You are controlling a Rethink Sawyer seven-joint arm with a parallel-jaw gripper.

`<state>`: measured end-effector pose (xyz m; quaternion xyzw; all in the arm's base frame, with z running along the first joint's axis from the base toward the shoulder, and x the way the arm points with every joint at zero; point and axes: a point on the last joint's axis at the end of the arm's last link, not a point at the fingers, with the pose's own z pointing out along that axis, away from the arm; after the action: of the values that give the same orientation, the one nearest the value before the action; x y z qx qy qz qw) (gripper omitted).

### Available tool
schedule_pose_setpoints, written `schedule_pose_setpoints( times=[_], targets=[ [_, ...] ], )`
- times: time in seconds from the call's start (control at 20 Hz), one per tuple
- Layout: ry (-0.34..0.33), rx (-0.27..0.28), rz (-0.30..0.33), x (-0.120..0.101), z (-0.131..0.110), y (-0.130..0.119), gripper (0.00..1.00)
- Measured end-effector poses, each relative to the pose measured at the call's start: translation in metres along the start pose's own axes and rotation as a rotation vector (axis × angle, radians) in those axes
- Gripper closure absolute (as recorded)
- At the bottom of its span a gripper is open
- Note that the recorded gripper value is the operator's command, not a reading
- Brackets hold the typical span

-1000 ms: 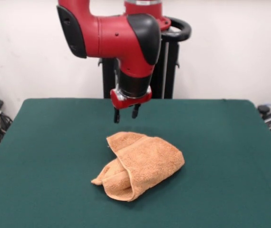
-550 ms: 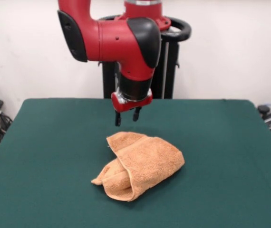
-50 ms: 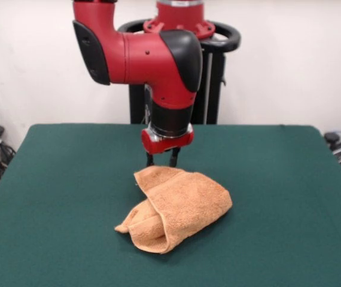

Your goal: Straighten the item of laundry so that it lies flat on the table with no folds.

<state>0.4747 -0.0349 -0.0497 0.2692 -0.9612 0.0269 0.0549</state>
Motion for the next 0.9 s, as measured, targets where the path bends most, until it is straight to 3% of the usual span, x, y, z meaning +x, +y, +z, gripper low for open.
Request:
schedule_pose_setpoints(
  times=[0.9],
  targets=[
    [0.053,0.072,-0.015,0.014,-0.002,-0.011,0.00]
  ],
)
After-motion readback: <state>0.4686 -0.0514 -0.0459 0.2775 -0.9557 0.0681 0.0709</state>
